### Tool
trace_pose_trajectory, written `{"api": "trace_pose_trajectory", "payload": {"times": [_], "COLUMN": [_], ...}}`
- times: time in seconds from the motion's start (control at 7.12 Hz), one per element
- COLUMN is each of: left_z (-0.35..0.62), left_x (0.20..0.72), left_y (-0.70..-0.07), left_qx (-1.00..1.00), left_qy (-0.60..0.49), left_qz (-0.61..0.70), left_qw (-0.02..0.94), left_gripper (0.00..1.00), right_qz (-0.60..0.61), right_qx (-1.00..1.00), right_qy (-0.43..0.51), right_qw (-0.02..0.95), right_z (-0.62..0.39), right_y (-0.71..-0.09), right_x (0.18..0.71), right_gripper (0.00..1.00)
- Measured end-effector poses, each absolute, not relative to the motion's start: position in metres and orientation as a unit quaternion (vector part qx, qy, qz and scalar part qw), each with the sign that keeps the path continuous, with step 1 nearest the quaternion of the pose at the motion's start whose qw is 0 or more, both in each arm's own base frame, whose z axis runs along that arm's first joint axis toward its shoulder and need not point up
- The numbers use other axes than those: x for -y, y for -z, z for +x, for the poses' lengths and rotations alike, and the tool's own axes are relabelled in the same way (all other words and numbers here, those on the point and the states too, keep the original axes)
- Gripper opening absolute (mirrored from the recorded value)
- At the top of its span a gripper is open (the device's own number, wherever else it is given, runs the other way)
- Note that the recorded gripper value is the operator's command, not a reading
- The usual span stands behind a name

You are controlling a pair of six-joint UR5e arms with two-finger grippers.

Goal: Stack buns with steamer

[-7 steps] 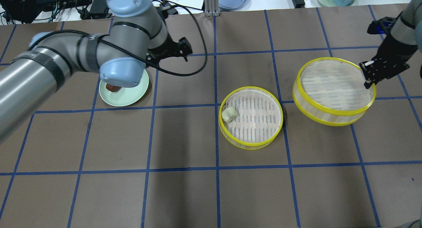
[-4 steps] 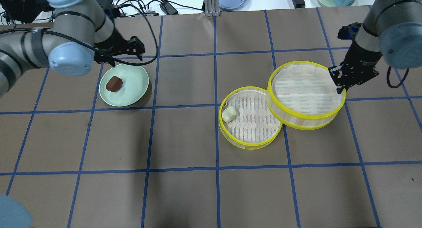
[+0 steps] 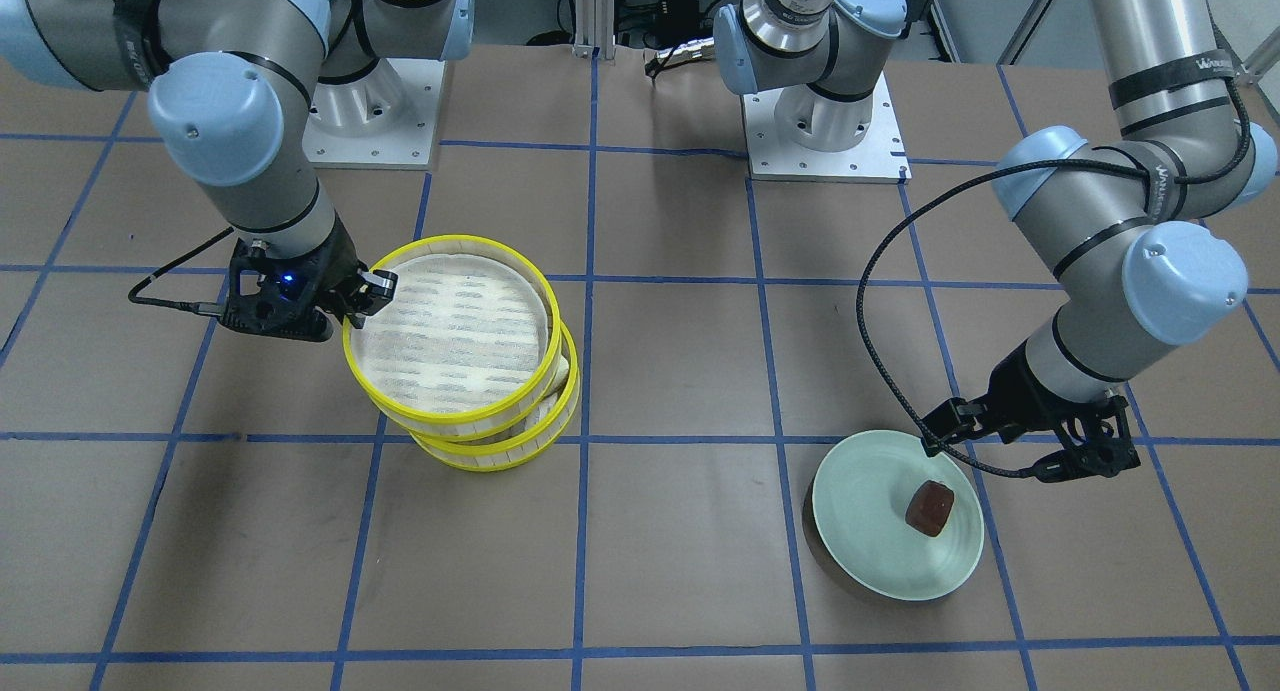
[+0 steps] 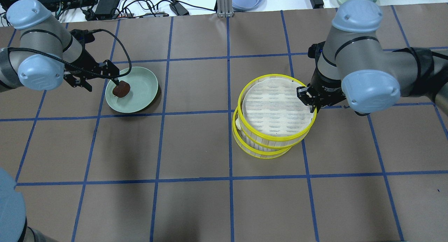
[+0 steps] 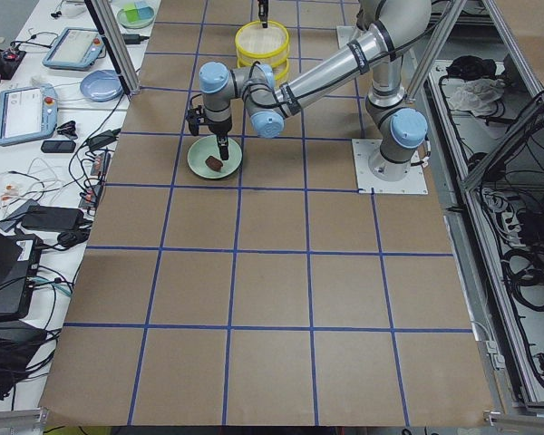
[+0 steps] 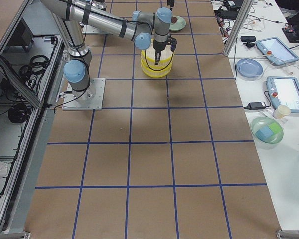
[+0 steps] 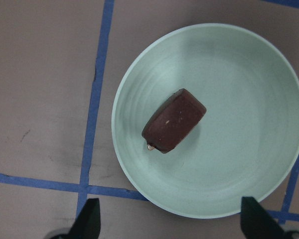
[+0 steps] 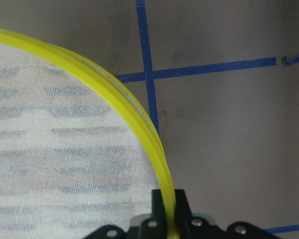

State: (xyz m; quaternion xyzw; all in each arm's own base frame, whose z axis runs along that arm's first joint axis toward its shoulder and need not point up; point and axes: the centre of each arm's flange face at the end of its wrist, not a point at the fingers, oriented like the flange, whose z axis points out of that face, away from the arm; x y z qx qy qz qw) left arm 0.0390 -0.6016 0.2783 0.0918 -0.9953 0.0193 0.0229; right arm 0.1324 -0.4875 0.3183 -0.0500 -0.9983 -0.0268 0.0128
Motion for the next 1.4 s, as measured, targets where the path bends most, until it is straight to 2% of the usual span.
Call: {"api": "trace_pose_trajectory", "payload": {"times": [0.42,0.7,0.98,1.4], "left_z": [0.045,0.043,0.039,0.037], "left_x": [0.62,0.62,0.622,0.628], "left_y": [-0.245,-0.224,-0.22,-0.212], "left_qx": [0.995,0.995,0.995,0.994], "left_qy": [-0.043,-0.029,-0.031,-0.036], "left_qz": [0.087,0.088,0.088,0.085], "left_qw": [0.019,0.023,0.044,0.06], "left_gripper": [1.0,0.94,0.9,0.89], "right_qz": [-0.045,-0.044,-0.044,-0.045], "right_qx": [0.999,0.999,0.999,0.999], "right_qy": [0.015,0.017,0.021,0.026], "right_qw": [0.011,0.012,0.012,0.011], "right_z": [0.141,0.142,0.142,0.148], "right_y": [-0.302,-0.295,-0.291,-0.285], "right_x": [0.481,0.481,0.483,0.483], "right_gripper": [0.0,0.0,0.0,0.0]}}
